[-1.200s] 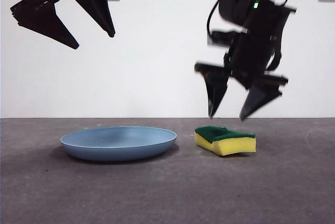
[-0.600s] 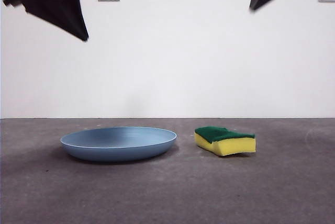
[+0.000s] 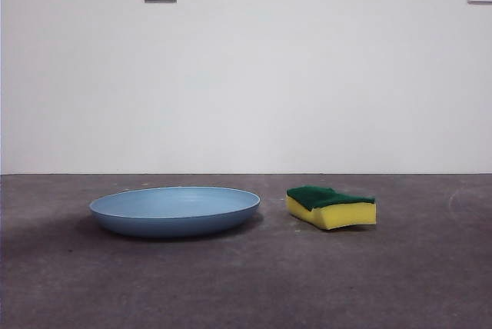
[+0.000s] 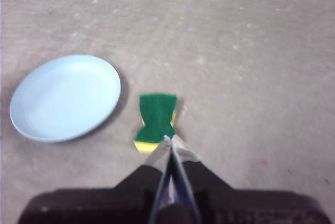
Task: Pick up the plate,pick up the cloth,clean the plate with the cloth
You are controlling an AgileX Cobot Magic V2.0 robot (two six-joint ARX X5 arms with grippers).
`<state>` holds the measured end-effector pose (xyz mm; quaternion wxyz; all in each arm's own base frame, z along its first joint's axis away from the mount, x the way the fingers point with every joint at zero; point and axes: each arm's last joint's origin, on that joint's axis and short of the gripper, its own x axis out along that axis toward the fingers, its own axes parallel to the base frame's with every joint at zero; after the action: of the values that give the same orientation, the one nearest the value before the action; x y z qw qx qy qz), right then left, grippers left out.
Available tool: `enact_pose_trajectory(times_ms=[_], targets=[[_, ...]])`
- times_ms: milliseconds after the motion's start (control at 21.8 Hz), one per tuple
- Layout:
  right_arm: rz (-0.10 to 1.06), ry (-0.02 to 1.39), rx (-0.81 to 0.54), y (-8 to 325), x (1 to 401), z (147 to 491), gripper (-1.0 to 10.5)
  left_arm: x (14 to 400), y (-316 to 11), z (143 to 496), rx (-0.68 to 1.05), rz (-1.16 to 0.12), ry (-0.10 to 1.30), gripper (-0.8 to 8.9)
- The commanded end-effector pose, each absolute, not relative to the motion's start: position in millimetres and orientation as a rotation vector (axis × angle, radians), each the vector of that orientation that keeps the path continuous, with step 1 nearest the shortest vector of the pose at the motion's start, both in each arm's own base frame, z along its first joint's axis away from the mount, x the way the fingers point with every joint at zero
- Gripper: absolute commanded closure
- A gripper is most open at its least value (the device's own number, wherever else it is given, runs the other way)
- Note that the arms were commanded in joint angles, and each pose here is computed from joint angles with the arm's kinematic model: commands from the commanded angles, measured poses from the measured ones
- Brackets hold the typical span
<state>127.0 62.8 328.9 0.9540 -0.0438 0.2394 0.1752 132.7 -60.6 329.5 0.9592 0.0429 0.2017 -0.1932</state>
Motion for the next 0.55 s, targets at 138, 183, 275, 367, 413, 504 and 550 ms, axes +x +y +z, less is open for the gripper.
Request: enact_pose_trajectory(times_ms=[138, 183, 275, 367, 413, 504, 550], targets=[[0.353, 0.388, -0.066, 49.1, 99.0, 326.9, 9.6, 108.4, -49.1, 294.6, 0.057, -0.373, 0.360, 8.21], [0.349, 0.374, -0.062, 47.6, 96.5, 328.2, 9.6, 105.8, -48.1, 294.1, 0.048, -0.377, 0.367, 8.17], [0.341, 0.362, -0.061, 46.1, 94.3, 329.2, 9.5, 104.1, -47.3, 292.4, 0.037, -0.373, 0.390, 8.17], [0.344, 0.362, -0.061, 46.1, 94.1, 329.3, 9.5, 106.0, -48.2, 291.1, 0.040, -0.372, 0.403, 8.17], [0.343, 0.362, -0.061, 46.1, 94.1, 329.2, 9.5, 107.1, -48.7, 290.5, 0.042, -0.372, 0.409, 8.17], [0.341, 0.365, -0.063, 46.4, 94.8, 328.9, 9.5, 108.2, -49.2, 289.8, 0.044, -0.372, 0.416, 8.17], [0.340, 0.366, -0.063, 46.4, 95.0, 328.9, 9.5, 109.2, -49.7, 289.3, 0.045, -0.371, 0.421, 8.17]])
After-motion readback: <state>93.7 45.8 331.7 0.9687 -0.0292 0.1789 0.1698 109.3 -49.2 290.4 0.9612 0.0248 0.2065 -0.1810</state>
